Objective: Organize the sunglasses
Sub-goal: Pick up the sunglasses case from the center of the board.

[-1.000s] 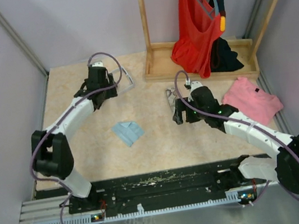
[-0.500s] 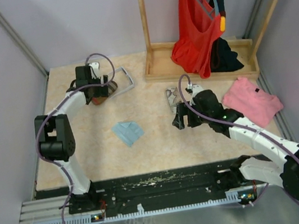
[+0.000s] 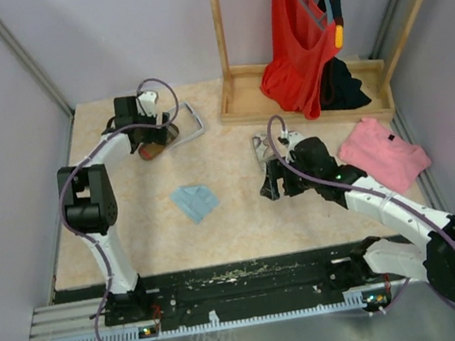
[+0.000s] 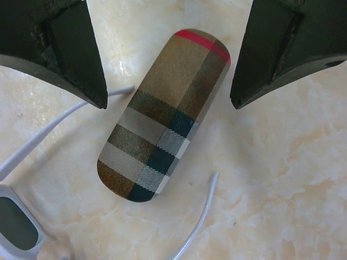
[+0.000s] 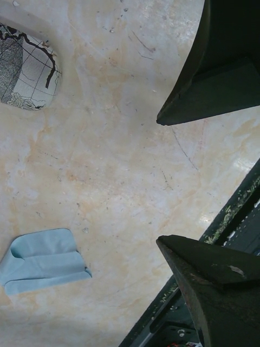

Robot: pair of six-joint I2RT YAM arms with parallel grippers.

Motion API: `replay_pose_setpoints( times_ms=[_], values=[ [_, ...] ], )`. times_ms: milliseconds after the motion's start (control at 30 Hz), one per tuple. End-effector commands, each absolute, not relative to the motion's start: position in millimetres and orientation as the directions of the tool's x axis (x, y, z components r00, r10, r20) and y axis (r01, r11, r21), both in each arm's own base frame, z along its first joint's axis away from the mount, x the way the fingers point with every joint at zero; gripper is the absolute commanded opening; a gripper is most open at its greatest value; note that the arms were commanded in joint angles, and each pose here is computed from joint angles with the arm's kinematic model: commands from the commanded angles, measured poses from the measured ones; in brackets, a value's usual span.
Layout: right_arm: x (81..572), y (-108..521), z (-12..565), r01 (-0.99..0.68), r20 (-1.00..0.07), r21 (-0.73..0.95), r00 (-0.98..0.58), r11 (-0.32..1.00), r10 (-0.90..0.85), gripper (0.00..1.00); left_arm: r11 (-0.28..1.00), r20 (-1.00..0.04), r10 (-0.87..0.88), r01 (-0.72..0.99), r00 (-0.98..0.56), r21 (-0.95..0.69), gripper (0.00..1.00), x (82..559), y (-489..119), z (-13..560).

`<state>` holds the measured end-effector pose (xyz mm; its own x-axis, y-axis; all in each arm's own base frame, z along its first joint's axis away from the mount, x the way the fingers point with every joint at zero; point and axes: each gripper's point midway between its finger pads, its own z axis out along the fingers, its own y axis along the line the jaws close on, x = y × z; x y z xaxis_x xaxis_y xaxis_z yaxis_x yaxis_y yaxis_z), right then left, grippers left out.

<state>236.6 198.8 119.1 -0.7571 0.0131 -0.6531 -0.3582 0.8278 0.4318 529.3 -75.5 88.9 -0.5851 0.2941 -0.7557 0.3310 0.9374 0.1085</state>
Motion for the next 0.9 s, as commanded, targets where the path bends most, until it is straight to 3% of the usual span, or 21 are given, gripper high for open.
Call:
replay_pose_setpoints(
  times_ms=[0, 667, 867],
  values=[
    [246, 206, 134, -0.403, -0.693, 0.433, -0.721, 0.806, 0.011, 0.82, 0.903, -0.763, 0.333, 0.421, -0.554, 0.088, 0.99, 540, -85, 85],
    [245, 209, 138, -0.424, -0.691, 0.436, -0.723, 0.794, -0.006, 0.82, 0.875, -0.701, 0.392, 0.476, -0.596, 0.085, 0.91, 549, -82, 42],
    [245, 210, 139, -0.425, -0.692, 0.437, -0.722, 0.793, -0.006, 0.81, 0.878, -0.690, 0.390, 0.473, -0.610, 0.078, 0.75, 547, -82, 35]
  ],
)
